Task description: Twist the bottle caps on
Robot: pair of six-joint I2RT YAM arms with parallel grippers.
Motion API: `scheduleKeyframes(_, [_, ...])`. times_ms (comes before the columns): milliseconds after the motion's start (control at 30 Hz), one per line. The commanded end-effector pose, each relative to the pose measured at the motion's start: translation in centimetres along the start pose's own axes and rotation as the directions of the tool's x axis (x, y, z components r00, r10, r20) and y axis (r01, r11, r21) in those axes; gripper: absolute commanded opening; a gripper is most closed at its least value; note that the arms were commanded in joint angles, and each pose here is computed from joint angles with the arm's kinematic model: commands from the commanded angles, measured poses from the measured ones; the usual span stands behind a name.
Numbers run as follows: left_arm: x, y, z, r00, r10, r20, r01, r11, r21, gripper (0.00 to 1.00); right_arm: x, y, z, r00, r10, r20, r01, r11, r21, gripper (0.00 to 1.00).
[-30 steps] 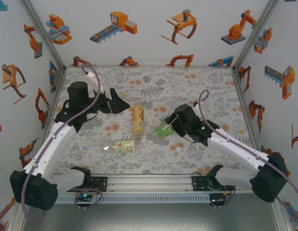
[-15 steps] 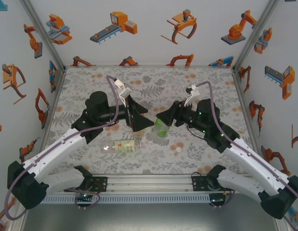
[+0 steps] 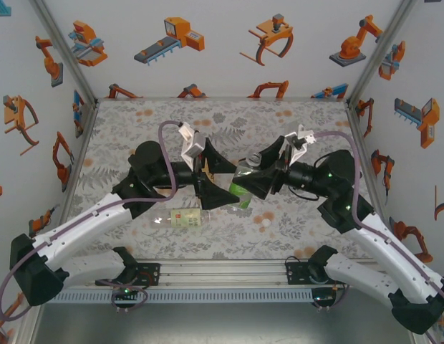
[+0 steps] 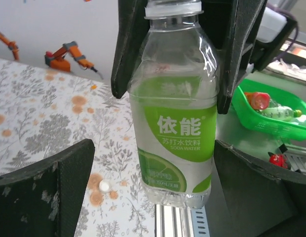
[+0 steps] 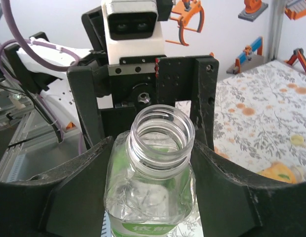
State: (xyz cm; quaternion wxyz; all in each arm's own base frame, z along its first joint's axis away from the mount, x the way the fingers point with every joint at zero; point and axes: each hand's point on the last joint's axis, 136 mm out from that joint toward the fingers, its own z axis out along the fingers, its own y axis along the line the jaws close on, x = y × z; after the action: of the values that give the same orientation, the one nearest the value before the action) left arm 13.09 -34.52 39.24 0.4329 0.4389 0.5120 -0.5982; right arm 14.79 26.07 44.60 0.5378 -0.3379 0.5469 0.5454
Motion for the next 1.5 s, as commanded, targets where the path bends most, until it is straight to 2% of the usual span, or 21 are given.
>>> scheduleKeyframes(0, [-2.3, -2.3, 0.7, 0.996, 0.082, 0.044, -0.086, 0.992, 0.088, 0.98, -3.7, 2.5, -0.7, 0.99, -0.094, 0.101, 0.101, 0.993, -0.065, 0.0])
scheduleKeyframes(167, [-2.5, -3.2, 1.8, 0.995, 0.093, 0.037, -0.098, 0.985, 0.139, 0.98, -4.3, 2.6, -0.6, 0.987, -0.095, 0.126, 0.105, 0.992, -0.069, 0.0])
scheduleKeyframes(400, [-2.3, -3.3, 2.7, 0.996, 0.083, 0.032, -0.087, 0.984, 0.158, 0.87, -5.2, 2.8, -0.8, 0.984, -0.1, 0.15, 0.111, 0.992, -0.064, 0.0])
scheduleKeyframes(1100, [-2.4, -3.7, 3.9, 0.998, 0.058, 0.022, -0.061, 0.981, 0.183, 0.66, -4.6, 2.6, -0.3, 0.987, -0.089, 0.131, 0.098, 0.993, -0.063, 0.0])
scheduleKeyframes(1400, [-2.3, -4.3, 3.6, 0.998, 0.067, 0.015, -0.068, 0.978, 0.198, 0.47, -4.4, 2.2, -0.6, 0.988, -0.082, 0.127, 0.086, 0.996, -0.032, 0.0])
scheduleKeyframes(1433, [-2.1, -4.3, 3.5, 0.998, 0.068, 0.011, -0.069, 0.979, 0.194, 0.46, -4.4, 2.2, -0.6, 0.989, -0.082, 0.127, 0.086, 0.996, -0.026, 0.05])
scheduleKeyframes(1467, [-2.1, -4.3, 3.4, 0.997, 0.073, 0.011, -0.074, 0.98, 0.186, 0.44, -4.4, 2.0, -0.7, 0.989, -0.082, 0.125, 0.084, 0.996, -0.016, 0.19])
